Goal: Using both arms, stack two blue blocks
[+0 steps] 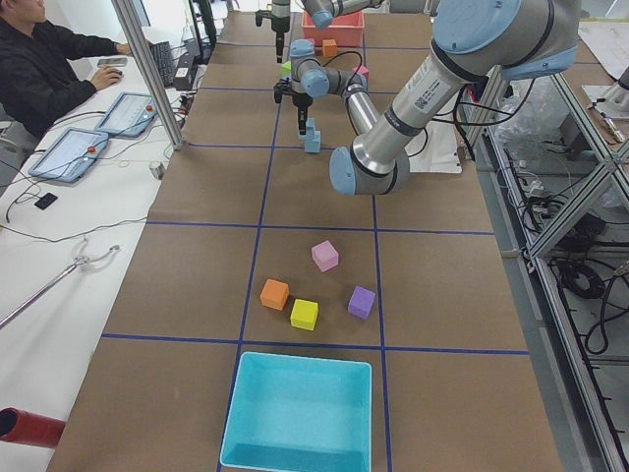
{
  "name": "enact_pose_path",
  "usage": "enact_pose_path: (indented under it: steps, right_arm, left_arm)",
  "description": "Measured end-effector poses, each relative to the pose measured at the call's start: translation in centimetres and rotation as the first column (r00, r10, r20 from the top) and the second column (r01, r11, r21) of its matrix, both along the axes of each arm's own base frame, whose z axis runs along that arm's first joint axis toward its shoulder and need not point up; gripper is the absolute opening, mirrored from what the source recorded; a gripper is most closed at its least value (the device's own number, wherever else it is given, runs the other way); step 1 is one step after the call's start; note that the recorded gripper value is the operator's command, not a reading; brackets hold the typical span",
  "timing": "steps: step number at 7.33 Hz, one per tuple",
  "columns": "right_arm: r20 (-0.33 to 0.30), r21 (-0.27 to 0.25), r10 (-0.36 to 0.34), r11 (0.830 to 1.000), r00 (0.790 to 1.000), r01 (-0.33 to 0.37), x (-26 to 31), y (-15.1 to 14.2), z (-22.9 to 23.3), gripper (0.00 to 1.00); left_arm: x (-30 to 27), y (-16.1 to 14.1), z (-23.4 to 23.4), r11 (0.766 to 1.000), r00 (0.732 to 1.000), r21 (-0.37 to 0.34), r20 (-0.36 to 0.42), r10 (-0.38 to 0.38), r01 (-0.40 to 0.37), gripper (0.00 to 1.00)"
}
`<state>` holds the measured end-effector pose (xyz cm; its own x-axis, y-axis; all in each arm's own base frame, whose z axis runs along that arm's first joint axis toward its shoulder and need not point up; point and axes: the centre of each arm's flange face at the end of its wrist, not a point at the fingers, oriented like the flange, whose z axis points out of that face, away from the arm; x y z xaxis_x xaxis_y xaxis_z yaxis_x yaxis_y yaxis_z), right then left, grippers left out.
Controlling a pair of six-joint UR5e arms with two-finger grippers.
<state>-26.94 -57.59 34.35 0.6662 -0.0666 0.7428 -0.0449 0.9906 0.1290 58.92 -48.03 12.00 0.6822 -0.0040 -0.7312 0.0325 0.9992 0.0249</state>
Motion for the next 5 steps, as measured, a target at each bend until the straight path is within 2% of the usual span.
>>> enact_pose_path:
  steps: [3,4,5]
  right_arm:
    - [0.000,0.000,0.000,1.000,1.000,0.000,0.01,0.01,-0.03,1.00]
    - [0.000,0.000,0.000,1.000,1.000,0.000,0.00,0.01,-0.01,1.00]
    - [0.000,0.000,0.000,1.000,1.000,0.000,0.01,0.01,0.01,1.00]
  left_arm:
    - [0.57,0.65,0.02,0.999,0.999,-0.022,-0.035,-0.025,0.025,0.63]
    - [0.74,0.86,0.11,0.999,0.999,-0.024,-0.039,-0.025,0.024,0.86]
    - [0.79,0.93,0.17,1.000,0.999,-0.022,-0.040,-0.023,0.022,0.97]
